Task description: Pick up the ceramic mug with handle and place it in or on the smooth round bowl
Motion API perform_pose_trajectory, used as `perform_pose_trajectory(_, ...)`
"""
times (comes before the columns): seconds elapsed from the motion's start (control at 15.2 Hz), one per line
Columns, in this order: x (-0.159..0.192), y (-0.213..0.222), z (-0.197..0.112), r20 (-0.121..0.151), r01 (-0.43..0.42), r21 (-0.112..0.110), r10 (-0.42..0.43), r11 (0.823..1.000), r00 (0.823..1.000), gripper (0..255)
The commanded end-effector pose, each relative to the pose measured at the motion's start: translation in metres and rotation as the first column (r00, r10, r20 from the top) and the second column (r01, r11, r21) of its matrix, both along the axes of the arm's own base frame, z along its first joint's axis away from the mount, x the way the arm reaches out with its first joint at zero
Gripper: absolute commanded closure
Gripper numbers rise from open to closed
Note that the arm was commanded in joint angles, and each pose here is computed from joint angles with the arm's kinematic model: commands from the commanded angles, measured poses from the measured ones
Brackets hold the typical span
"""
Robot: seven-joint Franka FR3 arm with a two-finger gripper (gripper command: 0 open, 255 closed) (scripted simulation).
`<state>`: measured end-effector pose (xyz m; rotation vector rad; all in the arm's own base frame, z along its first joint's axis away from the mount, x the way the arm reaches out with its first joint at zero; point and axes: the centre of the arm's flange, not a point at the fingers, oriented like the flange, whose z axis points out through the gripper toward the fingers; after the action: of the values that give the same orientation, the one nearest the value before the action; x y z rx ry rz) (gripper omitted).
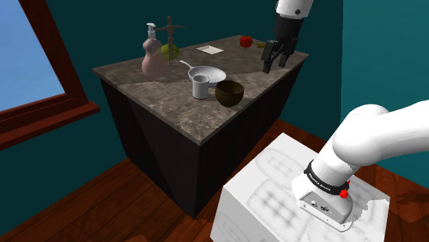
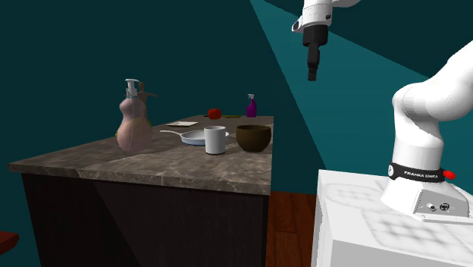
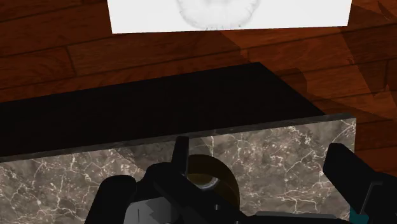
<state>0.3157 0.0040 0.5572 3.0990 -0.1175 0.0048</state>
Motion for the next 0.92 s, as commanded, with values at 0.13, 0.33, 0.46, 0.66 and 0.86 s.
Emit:
perform_pose_trajectory(0.13,0.024,0.004,-0.011,-0.001,0.001,-0.002,-0.001,1.0,1.0,0)
perform_pose_trajectory(0.33,0.06,0.011,-0.027,-0.002,0.003,-0.005,-0.003,1.0,1.0,0)
perform_pose_trajectory(0.46,0.084,0.015,-0.038,-0.003,0.004,-0.007,-0.004,1.0,1.0,0)
perform_pose_trajectory(0.66,0.12,0.021,-0.054,-0.004,0.005,-0.009,-0.005,1.0,1.0,0)
perform_pose_trajectory(0.86,0.155,0.027,-0.07,-0.005,0.007,-0.012,-0.007,1.0,1.0,0)
